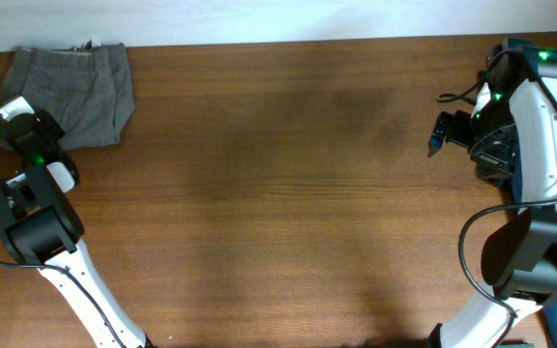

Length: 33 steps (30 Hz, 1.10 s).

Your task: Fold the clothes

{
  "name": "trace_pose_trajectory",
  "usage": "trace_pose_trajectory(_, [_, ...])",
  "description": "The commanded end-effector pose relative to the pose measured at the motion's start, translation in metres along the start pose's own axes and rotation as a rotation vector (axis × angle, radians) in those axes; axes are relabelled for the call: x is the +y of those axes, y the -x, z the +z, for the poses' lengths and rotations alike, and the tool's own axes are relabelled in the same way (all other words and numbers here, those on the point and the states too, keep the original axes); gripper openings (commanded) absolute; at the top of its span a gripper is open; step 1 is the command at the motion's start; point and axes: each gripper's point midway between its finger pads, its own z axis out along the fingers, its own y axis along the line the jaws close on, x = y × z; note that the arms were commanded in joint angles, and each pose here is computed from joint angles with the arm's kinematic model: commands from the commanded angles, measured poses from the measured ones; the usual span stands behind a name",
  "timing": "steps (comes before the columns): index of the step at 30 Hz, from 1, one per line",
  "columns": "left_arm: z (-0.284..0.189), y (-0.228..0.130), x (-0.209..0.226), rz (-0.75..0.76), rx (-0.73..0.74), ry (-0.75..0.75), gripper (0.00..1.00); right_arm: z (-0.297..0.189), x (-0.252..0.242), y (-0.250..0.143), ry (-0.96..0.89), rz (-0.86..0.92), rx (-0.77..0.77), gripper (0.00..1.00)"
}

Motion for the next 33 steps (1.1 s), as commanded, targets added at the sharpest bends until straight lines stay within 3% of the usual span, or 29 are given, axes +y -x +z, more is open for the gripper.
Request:
trace_pose_trajectory(1, [-0.002, 0.016, 0.003, 0.014, -0.052, 0.010, 0.04, -0.001, -0.001, -0.004, -0.005, 0.002, 0.010, 0.99])
trace_pose_trajectory(8, [-0.026, 0.106, -0.023, -0.004, -0.189, -0.036, 0.05, -0.001, -0.002, -0.005, -0.006, 0.003, 0.017, 0.99])
trace_pose_trajectory(11, [-0.036, 0.118, -0.055, 0.010, -0.180, -0.143, 0.10, -0.001, -0.002, -0.005, -0.006, 0.003, 0.016, 0.99])
trace_pose_trajectory(18, [-0.036, 0.063, -0.092, 0.051, -0.009, -0.239, 0.05, -0.001, -0.002, -0.005, -0.006, 0.002, 0.015, 0.99])
trace_pose_trajectory(26, [-0.025, -0.062, -0.108, 0.092, 0.187, -0.259, 0.06, -0.001, -0.001, -0.003, -0.004, 0.001, 0.009, 0.99])
trace_pose_trajectory(28, [-0.026, -0.079, -0.110, 0.098, 0.213, -0.263, 0.06, -0.001, -0.001, -0.003, -0.004, 0.002, 0.009, 0.99])
trace_pose_trajectory(33, [-0.027, -0.040, -0.117, 0.085, 0.128, -0.273, 0.06, -0.001, -0.001, -0.003, -0.005, 0.002, 0.009, 0.99])
